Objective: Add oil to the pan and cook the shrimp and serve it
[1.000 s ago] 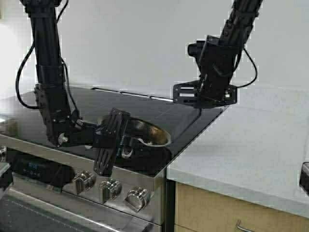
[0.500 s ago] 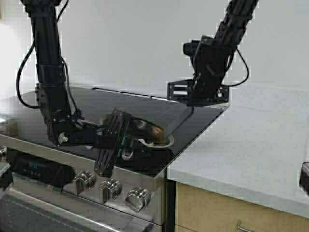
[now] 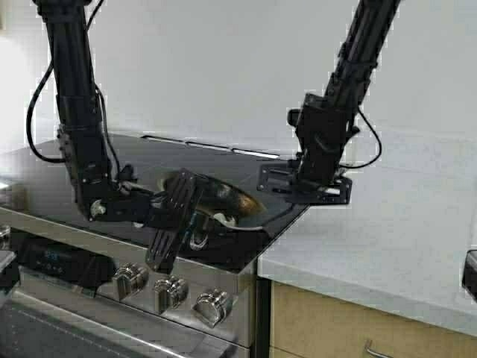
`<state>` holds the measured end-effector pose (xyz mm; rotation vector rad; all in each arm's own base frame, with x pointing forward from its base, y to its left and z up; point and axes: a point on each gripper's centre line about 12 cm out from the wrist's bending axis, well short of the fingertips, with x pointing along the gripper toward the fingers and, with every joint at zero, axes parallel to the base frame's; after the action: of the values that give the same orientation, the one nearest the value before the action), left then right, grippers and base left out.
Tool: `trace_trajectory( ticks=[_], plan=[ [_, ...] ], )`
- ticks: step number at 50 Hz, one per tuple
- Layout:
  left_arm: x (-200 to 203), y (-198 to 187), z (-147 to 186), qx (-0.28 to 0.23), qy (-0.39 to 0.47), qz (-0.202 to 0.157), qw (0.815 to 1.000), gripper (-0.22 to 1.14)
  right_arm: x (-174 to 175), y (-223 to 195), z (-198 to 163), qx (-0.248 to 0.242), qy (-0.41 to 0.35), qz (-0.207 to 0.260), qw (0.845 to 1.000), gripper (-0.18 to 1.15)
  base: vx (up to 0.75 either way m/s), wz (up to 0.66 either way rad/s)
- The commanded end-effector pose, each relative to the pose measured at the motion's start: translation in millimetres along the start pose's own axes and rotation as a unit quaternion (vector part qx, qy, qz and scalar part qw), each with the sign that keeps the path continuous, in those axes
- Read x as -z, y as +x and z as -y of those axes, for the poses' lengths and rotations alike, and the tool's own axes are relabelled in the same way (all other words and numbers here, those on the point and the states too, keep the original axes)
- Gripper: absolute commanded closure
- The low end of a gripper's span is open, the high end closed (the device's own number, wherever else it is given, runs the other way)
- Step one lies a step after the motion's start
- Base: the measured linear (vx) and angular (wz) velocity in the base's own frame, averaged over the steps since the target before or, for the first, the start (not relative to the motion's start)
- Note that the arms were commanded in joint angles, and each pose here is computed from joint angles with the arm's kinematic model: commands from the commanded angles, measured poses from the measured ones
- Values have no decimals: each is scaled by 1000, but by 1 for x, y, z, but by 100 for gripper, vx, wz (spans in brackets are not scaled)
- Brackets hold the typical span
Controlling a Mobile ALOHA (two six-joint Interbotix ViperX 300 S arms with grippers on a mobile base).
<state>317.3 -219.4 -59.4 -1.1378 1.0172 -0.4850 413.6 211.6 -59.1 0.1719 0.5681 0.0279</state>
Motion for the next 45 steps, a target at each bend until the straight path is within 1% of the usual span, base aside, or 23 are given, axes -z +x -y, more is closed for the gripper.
trace_trajectory(
  ticks=[1, 6, 15, 22, 34, 45],
  plan=[
    [-6, 4, 25, 10, 39, -8, 999, 89, 14, -3, -9, -23, 9, -26, 999, 90, 0, 0],
    [-6, 5, 28, 3, 47, -14, 999, 89, 23, -4, -14, -40, 27, -34, 998, 90, 0, 0],
    [-7, 7, 32, -1, 54, -24, 998, 89, 27, -1, -36, -64, 21, -29, 997, 90, 0, 0],
    [-5, 7, 31, -2, 49, -32, 998, 89, 20, 2, -48, -77, 13, -22, 997, 90, 0, 0],
    [-2, 11, 31, -12, 53, -61, 997, 89, 7, 7, -66, -101, 6, -32, 994, 90, 0, 0],
    [-2, 15, 36, -9, 58, -75, 995, 89, -1, 6, -72, -108, 7, -26, 994, 90, 0, 0]
  ],
)
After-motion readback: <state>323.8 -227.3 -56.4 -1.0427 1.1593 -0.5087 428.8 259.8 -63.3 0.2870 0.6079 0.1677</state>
